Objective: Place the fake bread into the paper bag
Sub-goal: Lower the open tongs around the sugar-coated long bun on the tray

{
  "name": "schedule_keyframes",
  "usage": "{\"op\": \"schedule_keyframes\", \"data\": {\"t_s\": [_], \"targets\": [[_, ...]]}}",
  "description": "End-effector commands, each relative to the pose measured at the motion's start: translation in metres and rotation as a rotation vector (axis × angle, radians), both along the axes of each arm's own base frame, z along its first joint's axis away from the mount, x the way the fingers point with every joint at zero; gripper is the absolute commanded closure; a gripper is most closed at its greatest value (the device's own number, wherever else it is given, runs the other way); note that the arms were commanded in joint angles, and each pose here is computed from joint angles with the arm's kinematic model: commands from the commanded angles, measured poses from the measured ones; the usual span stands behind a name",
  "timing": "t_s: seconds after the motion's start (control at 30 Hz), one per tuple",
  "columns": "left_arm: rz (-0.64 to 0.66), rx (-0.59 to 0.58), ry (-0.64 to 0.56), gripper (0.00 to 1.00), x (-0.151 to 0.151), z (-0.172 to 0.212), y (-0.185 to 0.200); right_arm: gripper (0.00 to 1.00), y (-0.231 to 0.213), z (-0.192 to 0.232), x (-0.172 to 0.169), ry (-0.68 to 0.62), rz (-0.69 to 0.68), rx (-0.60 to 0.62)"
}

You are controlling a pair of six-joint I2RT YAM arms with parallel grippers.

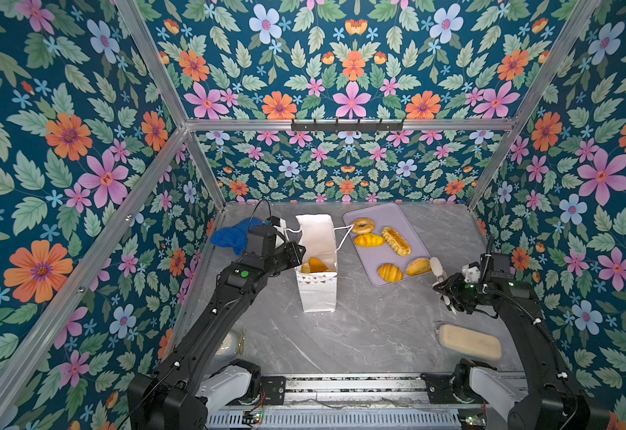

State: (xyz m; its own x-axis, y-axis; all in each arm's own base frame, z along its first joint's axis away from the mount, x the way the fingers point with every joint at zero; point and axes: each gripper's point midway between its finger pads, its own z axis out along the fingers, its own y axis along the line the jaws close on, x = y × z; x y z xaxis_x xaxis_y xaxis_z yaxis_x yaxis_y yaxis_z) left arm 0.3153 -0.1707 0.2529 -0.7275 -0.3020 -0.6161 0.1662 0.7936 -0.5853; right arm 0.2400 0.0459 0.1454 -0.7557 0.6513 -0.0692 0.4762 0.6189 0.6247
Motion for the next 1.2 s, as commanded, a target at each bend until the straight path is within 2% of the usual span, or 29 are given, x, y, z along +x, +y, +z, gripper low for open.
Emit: {"op": "schedule_keyframes", "data": {"t_s": [0.0,0.63,1.17], "targets": [[-0.01,0.004,-0.008,0.82,0.001,0.0,-0.001,0.6,0.005,0.002,0.005,-0.018,0.015,0.036],[-0.004,0.011,-0.008,0.82,0.0,-0.003,0.001,0.53,0.005,-0.009,0.022,0.001,0.023,0.063],[0.004,0.017,-0.007,0.82,0.003,-0.003,0.001,0.53,0.006,-0.02,0.036,0.017,0.032,0.084]]}}
